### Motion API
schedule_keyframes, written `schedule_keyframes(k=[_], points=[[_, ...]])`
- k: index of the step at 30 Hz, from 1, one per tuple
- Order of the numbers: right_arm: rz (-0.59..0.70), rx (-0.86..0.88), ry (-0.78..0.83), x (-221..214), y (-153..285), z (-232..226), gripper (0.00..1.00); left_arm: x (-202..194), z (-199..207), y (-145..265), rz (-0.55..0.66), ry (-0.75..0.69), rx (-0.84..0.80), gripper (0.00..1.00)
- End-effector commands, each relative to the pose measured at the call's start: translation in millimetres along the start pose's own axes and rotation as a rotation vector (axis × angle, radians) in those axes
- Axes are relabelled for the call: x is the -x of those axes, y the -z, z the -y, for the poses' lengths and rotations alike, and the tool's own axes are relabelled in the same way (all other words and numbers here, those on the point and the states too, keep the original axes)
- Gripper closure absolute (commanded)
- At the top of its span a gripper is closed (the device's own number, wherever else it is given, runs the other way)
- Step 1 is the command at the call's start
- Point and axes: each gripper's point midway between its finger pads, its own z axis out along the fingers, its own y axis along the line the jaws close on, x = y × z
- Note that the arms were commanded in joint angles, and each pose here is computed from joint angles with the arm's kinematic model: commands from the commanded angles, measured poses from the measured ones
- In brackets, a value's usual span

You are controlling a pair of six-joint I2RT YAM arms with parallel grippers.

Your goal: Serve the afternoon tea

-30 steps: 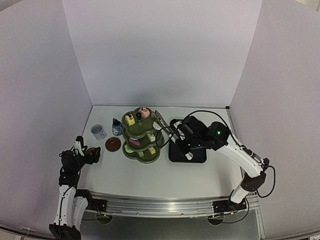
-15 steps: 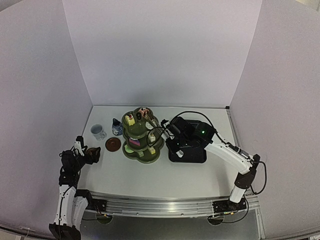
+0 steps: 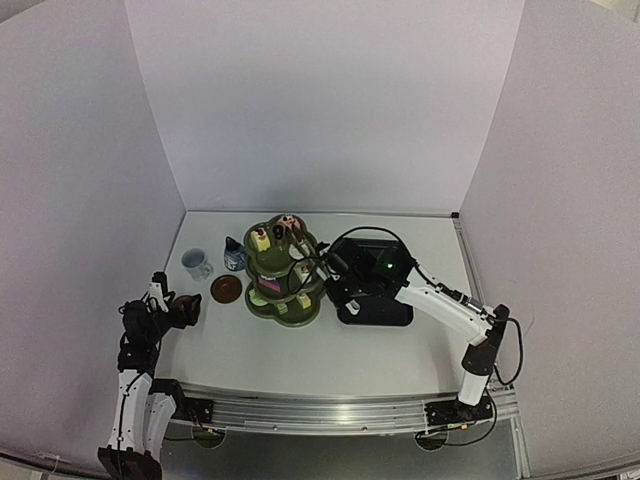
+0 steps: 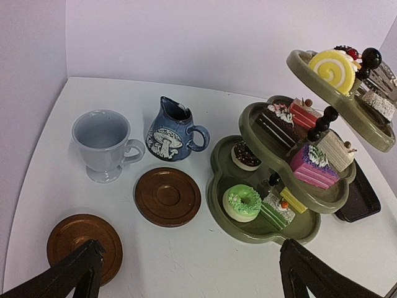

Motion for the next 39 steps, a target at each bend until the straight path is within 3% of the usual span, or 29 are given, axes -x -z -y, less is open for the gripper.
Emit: schedule_keyframes(k=[1,16,24,27,33,39], points=[[0.057,-0.008,-0.019,14.2,-3.5,-1.3,1.0,10.6,4.4,2.7,0.032,-0.015,-0.017,0.0],[0.052,-0.017,-0.055,16.4,-11.9,-1.7,0.74,10.0,4.7,2.7,0.031,-0.013,-0.018,0.0],[0.053,-0.008,-0.087,15.7,-16.5,-4.3,0.67,12.6,9.0,4.4,0.04,-0.025,-0.038,0.01],[0.055,-0.008,-0.094,15.7,-16.5,-4.2,0.67,25.9,25.4,14.4,0.094,-0.102,-0.105,0.01],[0.069,-0.012,-0.104,17.2,-14.6,-2.4,0.66,72.4,73.6,41.1,0.239,-0.409,-0.291,0.01],[0.107,0.003,-0.113,25.0,-14.7,-5.5,0.66,100.2,87.6,30.1,0.226,-0.47,-0.389,0.01]])
